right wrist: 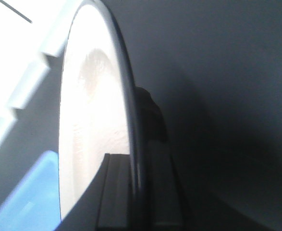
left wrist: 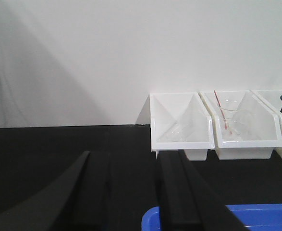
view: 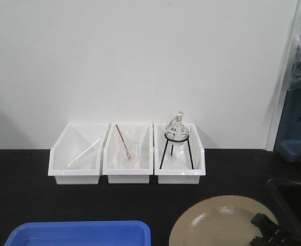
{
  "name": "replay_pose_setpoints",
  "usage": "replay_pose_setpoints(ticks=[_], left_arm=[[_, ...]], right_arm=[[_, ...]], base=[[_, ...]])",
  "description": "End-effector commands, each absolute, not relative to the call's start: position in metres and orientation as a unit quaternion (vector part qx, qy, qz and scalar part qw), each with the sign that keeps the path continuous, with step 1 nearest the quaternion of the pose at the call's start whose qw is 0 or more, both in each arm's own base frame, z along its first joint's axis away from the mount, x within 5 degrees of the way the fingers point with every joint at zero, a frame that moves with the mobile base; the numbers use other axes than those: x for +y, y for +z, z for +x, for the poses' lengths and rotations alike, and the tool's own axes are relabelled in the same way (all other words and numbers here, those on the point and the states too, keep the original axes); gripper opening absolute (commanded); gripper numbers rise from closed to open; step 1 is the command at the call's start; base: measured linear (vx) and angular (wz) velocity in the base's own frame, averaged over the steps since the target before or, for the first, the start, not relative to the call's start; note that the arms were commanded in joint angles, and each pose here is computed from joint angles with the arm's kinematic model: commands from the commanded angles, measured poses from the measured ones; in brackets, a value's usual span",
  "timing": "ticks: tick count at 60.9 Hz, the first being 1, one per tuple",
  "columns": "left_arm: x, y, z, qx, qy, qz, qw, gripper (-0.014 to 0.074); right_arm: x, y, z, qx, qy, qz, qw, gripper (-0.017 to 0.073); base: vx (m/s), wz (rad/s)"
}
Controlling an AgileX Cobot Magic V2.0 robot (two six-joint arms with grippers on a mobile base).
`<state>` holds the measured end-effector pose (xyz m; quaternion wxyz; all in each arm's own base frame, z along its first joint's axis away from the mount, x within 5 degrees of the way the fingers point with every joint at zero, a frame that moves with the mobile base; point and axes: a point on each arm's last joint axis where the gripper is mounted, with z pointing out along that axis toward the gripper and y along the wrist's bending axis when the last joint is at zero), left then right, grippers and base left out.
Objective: Place disk in tray to left cabinet
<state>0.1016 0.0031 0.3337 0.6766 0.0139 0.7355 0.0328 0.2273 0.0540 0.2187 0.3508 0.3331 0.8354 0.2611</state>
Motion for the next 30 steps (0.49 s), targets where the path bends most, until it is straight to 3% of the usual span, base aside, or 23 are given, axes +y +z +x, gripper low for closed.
replay_pose_setpoints(ticks=[1,15,30], left_arm=[[0.003,0.349,0.103,0.701,0.033,0.013,0.712,0.0377],[0.003,0.349,0.103,0.701,0.033,0.013,0.712,0.0377],[0.003,0.349,0.103,0.701,0.033,0.012,0.712,0.0377]], right_arm=[[0.048,0.249,0.235,0.773,0.295,0.358,0.433,-0.0006],[0.079,0.257,0.236,0.763,0.335,0.324,0.448,-0.0006],[0.163,0.271,0.253,0.775,0.402,0.241,0.424,-0.0004]], base=[[0.00,0.00],[0.00,0.00],[0.00,0.00]])
